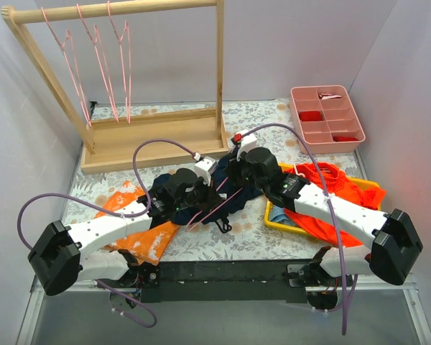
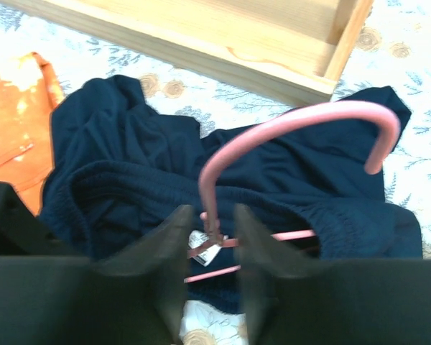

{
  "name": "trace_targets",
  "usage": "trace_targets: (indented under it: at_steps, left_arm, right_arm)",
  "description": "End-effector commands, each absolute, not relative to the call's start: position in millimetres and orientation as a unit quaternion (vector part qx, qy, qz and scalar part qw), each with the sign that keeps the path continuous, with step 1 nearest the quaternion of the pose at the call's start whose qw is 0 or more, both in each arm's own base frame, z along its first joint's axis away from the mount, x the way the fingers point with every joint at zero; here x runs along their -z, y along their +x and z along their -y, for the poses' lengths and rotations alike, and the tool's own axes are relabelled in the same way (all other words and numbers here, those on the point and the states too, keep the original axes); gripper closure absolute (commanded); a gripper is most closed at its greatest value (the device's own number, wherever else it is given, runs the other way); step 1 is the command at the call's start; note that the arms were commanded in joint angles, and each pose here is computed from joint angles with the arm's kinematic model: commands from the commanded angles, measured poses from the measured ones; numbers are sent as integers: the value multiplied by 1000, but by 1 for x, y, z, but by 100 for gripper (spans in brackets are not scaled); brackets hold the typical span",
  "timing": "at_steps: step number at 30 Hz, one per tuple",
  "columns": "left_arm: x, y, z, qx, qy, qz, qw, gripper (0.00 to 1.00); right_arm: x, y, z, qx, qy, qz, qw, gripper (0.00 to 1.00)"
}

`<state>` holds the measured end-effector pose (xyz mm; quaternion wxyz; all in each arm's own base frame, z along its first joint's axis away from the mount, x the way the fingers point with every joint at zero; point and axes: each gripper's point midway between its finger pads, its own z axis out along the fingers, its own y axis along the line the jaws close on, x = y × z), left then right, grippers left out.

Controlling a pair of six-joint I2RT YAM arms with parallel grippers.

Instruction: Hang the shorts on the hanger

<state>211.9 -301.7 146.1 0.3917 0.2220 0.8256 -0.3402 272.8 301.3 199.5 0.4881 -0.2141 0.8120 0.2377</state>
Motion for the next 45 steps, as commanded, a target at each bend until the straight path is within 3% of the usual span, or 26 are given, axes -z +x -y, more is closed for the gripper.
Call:
trace_targets:
  at_steps: [1,3,4,6,7,10,11,14,17,21,27,36,40,44,45]
  left_arm:
    - [-161,207,306,347,229,-825,382,100]
    - [-162,210,303,336,219,-832,383,92]
    - [-165,211,301,332,208,-837,380,78]
    - [-170,217,293,315,184,-845,392,61]
    - [-174,221,287,303,158,-854,392,46]
    - [-190,231,268,271,93,-865,413,30]
    - [-193,234,261,260,70,-869,416,30]
    - [-190,243,230,190,-10,-890,414,31]
    - [-173,246,213,132,-37,-911,388,41]
    - [-150,240,202,96,-41,-930,351,46]
    - [-123,235,173,15,-51,-941,333,44]
    - [-106,239,183,29,-43,-944,325,43]
    - [-100,242,192,61,-46,-946,316,58]
    - [-98,236,189,72,-51,-946,311,86]
    - [-97,233,187,74,-54,-946,310,97]
  right_arm:
    - [-216,285,-305,-237,-193,-786,537,74]
    - [-214,284,-303,-236,-190,-784,542,87]
    - [-214,283,-304,-234,-190,-783,544,91]
    - [-212,283,-301,-229,-187,-783,547,99]
    - [-212,281,-302,-229,-189,-782,548,99]
    - [-211,279,-299,-226,-186,-780,553,99]
    - [-210,277,-297,-227,-185,-780,554,99]
    - [-211,277,-294,-225,-177,-780,557,99]
    - [-211,277,-292,-223,-166,-782,558,99]
    - [-214,278,-291,-223,-142,-786,559,99]
    - [-215,282,-285,-207,-112,-794,561,99]
    - [-221,286,-283,-199,-92,-795,566,99]
    - [-219,288,-284,-194,-82,-800,562,99]
    - [-218,294,-283,-174,-64,-806,562,99]
    - [-220,296,-284,-170,-56,-807,563,99]
